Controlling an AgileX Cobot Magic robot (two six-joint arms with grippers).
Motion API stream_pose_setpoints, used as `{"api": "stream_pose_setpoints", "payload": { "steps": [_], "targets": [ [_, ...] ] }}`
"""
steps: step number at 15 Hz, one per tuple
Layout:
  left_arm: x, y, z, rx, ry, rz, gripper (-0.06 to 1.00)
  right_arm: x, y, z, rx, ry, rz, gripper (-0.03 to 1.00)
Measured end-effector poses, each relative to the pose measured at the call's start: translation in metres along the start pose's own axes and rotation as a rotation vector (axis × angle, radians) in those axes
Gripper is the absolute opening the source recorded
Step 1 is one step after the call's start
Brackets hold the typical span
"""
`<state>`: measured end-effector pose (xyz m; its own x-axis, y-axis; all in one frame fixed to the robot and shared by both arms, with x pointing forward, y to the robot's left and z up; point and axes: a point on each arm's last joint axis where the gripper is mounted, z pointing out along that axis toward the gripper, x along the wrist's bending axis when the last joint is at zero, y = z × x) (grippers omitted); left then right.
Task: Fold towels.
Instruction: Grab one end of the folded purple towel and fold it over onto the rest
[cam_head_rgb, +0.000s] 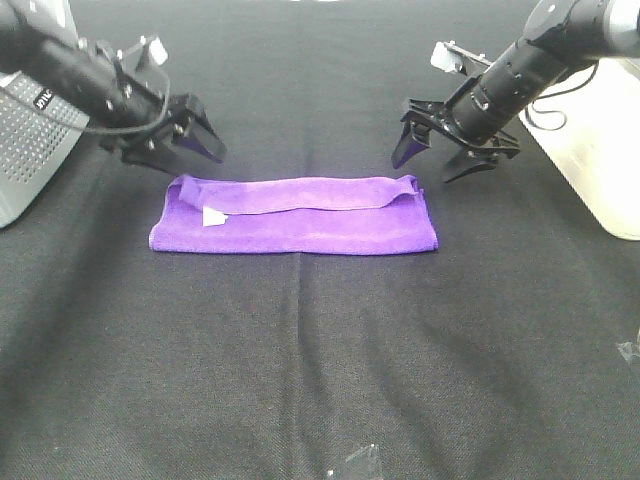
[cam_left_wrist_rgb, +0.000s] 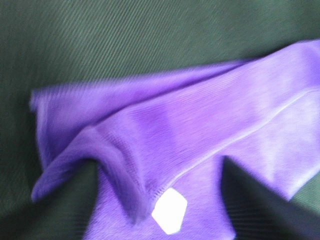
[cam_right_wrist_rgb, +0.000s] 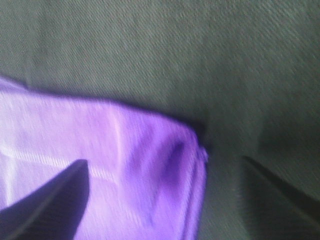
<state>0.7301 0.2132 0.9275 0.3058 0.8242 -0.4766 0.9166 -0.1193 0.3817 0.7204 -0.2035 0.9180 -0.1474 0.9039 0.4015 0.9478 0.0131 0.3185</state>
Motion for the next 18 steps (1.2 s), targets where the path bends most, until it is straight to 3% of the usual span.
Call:
{"api": "stream_pose_setpoints", "payload": {
  "steps": [1, 4, 6, 11, 18],
  "targets": [
    [0.0, 0.0, 0.0, 0.0, 0.0, 0.0, 0.75, 0.0, 0.0, 0.0, 0.0, 0.0, 0.0, 0.78],
    [0.0, 0.003, -0.022, 0.155, 0.122, 0.028, 0.76, 0.016, -0.002, -0.042, 0.058, -0.023, -0.086, 0.79],
    [0.004, 0.0, -0.025, 0.199, 0.145, 0.022, 0.76, 0.023, -0.006, -0.059, 0.094, -0.015, -0.106, 0.79],
    [0.047, -0.017, 0.004, 0.265, 0.11, -0.072, 0.76, 0.029, -0.016, -0.071, 0.21, 0.006, -0.117, 0.79],
    [0.052, -0.023, 0.027, 0.269, 0.002, -0.111, 0.76, 0.029, -0.017, -0.071, 0.222, 0.009, -0.117, 0.79]
  ]
}}
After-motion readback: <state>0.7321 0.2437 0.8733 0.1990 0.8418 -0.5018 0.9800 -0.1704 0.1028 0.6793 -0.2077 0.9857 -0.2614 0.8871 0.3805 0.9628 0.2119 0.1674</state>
